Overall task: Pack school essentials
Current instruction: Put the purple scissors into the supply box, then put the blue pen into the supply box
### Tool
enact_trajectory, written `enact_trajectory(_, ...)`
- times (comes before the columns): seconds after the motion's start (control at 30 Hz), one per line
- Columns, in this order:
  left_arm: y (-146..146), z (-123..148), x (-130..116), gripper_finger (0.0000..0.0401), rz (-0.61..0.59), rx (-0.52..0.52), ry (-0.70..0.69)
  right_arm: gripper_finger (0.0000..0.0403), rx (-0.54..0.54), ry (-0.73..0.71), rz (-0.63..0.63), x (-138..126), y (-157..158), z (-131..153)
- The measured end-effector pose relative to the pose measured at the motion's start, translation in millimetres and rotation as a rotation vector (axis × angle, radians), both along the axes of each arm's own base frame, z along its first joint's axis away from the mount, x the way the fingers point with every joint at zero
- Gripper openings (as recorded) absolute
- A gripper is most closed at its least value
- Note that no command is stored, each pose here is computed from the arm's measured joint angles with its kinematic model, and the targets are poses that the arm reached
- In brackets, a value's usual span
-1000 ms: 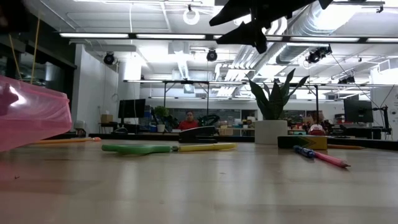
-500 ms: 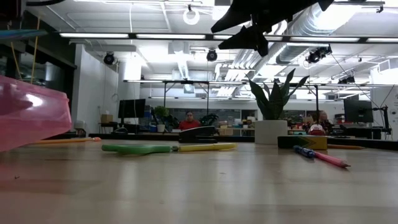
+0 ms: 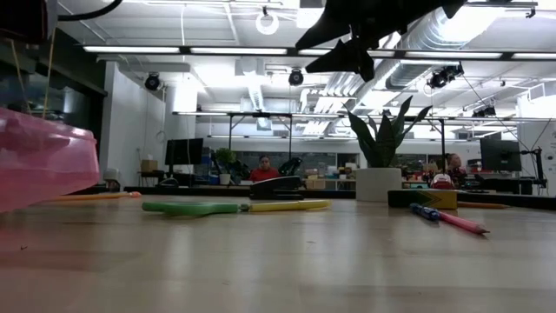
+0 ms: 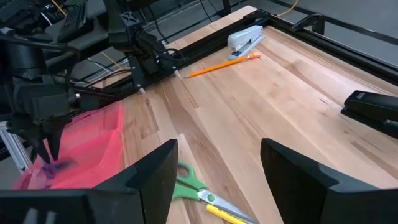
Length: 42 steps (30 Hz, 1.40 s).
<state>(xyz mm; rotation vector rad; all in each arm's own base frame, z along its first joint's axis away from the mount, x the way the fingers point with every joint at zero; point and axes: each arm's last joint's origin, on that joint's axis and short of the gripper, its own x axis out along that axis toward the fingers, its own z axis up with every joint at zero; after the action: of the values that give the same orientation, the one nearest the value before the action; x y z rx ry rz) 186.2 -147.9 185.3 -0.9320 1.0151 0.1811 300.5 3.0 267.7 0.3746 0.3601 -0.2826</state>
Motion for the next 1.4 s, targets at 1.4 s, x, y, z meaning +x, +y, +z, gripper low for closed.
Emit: enact_trajectory(1.4,186.8,148.4,-5.2,0.0136,0.196,0.838,-1.088,0.0222,-0.124,-0.034,0.058,-48.4,11.2,41.8)
